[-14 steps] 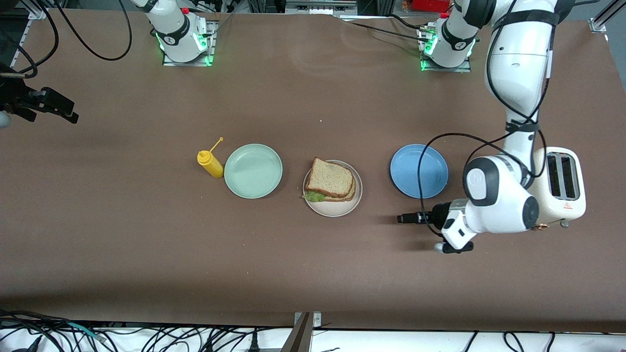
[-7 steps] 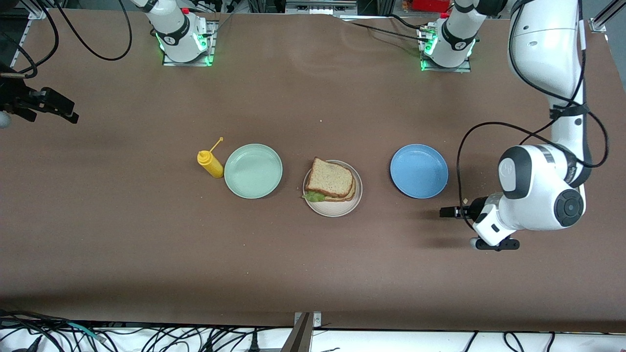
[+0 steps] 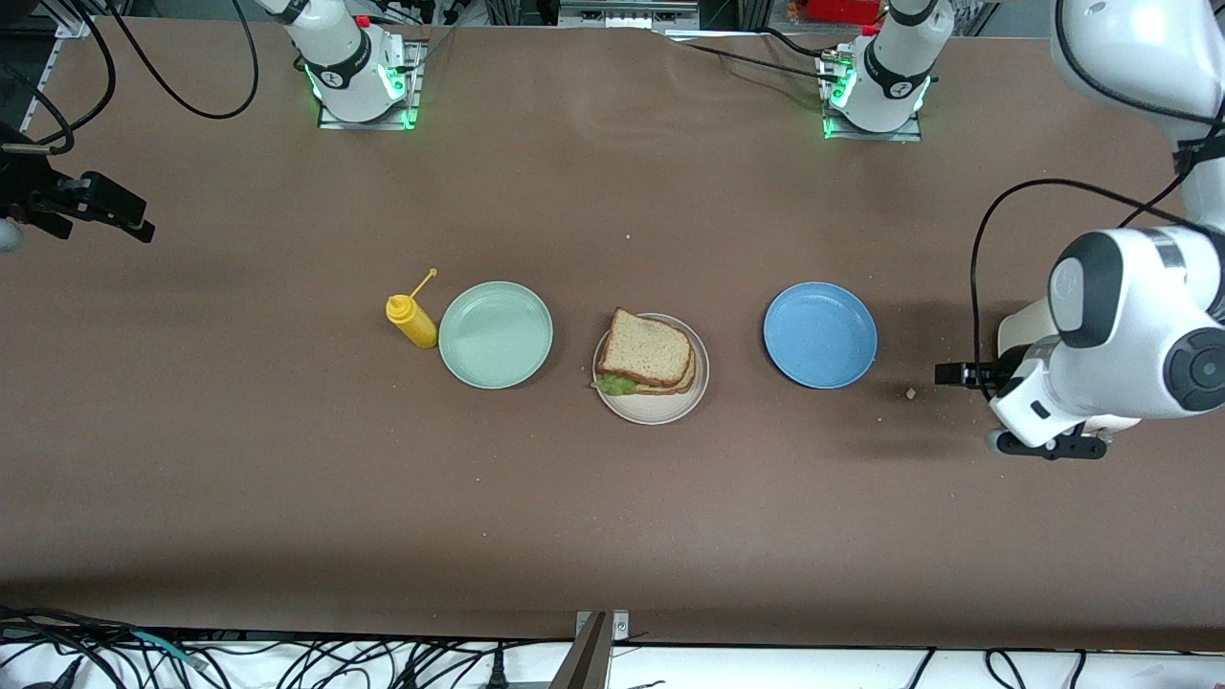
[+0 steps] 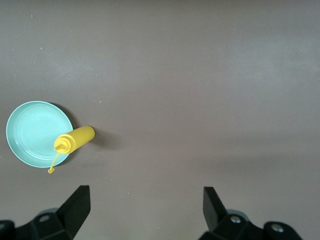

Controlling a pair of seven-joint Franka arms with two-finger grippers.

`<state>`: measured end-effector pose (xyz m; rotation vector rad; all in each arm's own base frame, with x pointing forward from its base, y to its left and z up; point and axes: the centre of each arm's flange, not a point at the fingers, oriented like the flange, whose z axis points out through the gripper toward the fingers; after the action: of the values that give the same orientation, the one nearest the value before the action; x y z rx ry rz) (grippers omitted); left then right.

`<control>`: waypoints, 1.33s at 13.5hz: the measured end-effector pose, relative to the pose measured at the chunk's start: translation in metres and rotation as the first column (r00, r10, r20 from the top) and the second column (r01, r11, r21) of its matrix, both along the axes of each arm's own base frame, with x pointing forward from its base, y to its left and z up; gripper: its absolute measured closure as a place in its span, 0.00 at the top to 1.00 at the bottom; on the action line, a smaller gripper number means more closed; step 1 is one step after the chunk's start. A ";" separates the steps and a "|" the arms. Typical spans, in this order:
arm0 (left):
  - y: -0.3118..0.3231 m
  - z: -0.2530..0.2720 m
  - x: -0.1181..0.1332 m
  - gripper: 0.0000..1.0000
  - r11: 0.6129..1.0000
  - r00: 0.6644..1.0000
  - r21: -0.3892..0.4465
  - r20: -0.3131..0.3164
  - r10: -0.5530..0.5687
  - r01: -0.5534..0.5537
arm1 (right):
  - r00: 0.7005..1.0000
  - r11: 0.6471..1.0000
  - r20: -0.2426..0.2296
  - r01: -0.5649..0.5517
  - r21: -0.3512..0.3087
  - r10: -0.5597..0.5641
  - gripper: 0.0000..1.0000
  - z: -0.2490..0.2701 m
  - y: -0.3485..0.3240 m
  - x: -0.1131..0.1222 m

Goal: Make sandwich in beige plate with both arms

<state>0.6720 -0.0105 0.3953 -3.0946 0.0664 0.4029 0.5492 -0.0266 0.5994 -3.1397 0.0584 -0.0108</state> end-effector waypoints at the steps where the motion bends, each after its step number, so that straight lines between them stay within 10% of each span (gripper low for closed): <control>1: 0.003 0.014 -0.006 1.00 1.000 1.000 0.013 -0.006 -0.005 0.005 | 1.000 1.000 0.000 0.000 0.000 0.000 1.00 0.000 0.000 0.000; 18: 0.063 0.200 -0.075 1.00 0.998 0.982 -0.028 0.182 0.056 -0.051 | 1.000 1.000 -0.001 0.000 0.000 0.000 1.00 -0.001 0.000 0.000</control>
<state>0.5967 0.0524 0.5949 -3.1452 -0.0156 0.1177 0.5494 -0.0266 0.5987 -3.1397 0.0583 -0.0089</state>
